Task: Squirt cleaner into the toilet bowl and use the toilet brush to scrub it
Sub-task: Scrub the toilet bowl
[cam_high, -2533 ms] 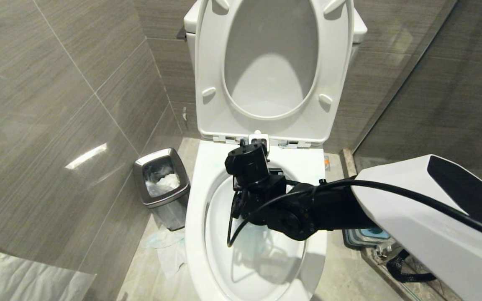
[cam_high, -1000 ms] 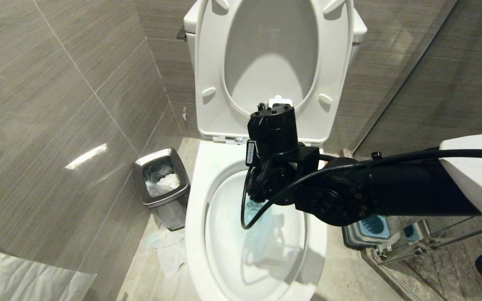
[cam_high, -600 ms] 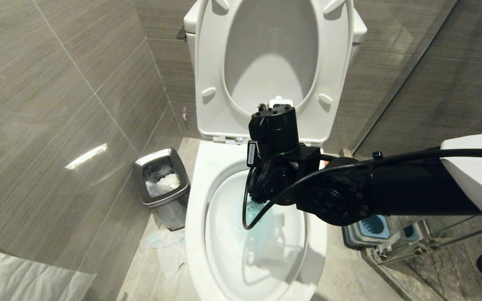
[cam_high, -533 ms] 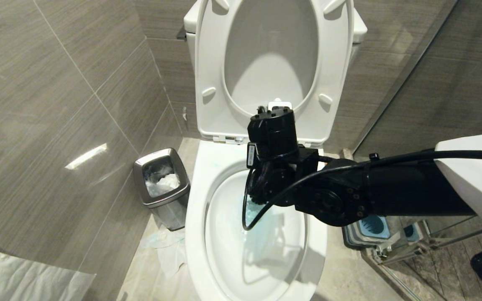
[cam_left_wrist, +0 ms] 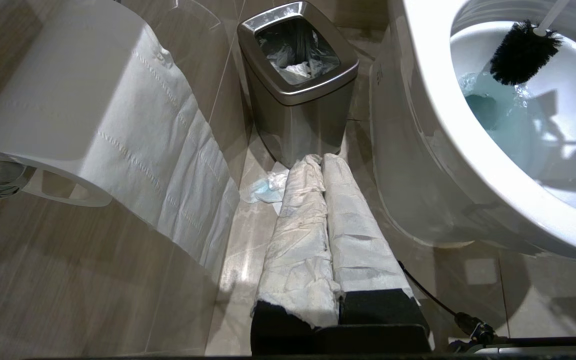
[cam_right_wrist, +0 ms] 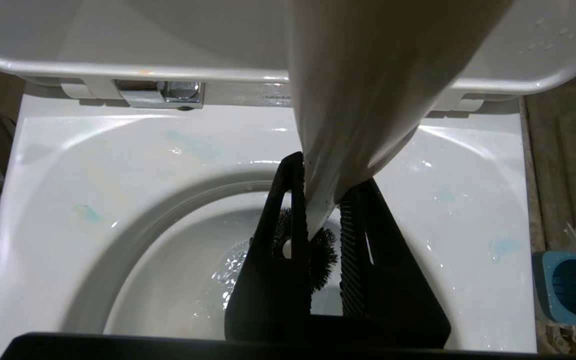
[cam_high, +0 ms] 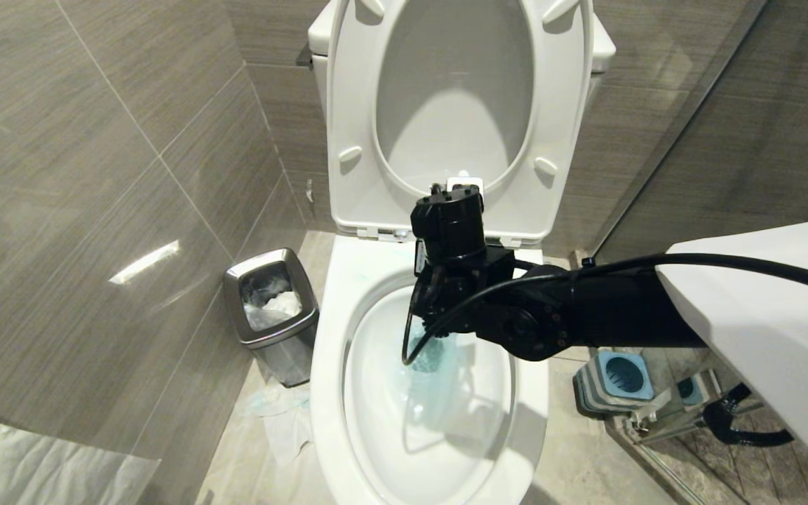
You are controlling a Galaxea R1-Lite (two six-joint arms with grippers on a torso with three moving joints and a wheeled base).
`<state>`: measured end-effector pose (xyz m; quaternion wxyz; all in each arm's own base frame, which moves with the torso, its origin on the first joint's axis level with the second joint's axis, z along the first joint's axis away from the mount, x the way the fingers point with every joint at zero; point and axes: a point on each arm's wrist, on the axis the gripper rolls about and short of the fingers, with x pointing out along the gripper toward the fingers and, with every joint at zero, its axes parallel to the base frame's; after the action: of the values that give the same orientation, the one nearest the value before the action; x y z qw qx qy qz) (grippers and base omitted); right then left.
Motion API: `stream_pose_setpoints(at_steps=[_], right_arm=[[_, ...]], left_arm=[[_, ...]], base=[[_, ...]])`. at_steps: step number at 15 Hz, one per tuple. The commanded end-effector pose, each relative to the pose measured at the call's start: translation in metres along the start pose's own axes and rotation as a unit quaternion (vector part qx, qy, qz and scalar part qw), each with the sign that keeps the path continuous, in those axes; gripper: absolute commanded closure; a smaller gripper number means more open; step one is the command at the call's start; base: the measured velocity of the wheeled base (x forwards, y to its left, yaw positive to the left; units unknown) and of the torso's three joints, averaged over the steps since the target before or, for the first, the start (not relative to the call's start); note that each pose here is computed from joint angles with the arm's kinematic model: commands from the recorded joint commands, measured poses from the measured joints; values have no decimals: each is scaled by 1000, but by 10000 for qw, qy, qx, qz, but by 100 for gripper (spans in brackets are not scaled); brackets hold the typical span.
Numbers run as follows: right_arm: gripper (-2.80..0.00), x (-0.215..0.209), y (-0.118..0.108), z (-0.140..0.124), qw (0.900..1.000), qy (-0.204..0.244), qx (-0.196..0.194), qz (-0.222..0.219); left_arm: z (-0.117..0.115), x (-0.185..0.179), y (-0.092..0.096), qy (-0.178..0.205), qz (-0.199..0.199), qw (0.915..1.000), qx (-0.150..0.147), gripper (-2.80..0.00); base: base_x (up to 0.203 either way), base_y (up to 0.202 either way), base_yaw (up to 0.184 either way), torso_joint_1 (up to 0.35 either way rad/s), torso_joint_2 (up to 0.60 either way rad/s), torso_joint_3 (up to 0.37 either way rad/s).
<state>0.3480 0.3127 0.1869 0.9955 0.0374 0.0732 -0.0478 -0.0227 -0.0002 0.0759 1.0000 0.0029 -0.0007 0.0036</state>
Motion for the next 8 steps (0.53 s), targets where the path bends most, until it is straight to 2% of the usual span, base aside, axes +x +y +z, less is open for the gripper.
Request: stream_pose_setpoints(at_steps=[1, 8], right_arm=[[0, 8, 5, -4, 10000, -29, -20, -28], [0, 21, 25, -6, 9999, -129, -66, 45]], left_arm=[[0, 0, 0, 7, 3, 10000, 2, 0], [0, 0, 0, 0, 2, 10000, 2, 0]], base=[[0, 0, 0, 0, 0, 0], [0, 0, 0, 0, 0, 0]])
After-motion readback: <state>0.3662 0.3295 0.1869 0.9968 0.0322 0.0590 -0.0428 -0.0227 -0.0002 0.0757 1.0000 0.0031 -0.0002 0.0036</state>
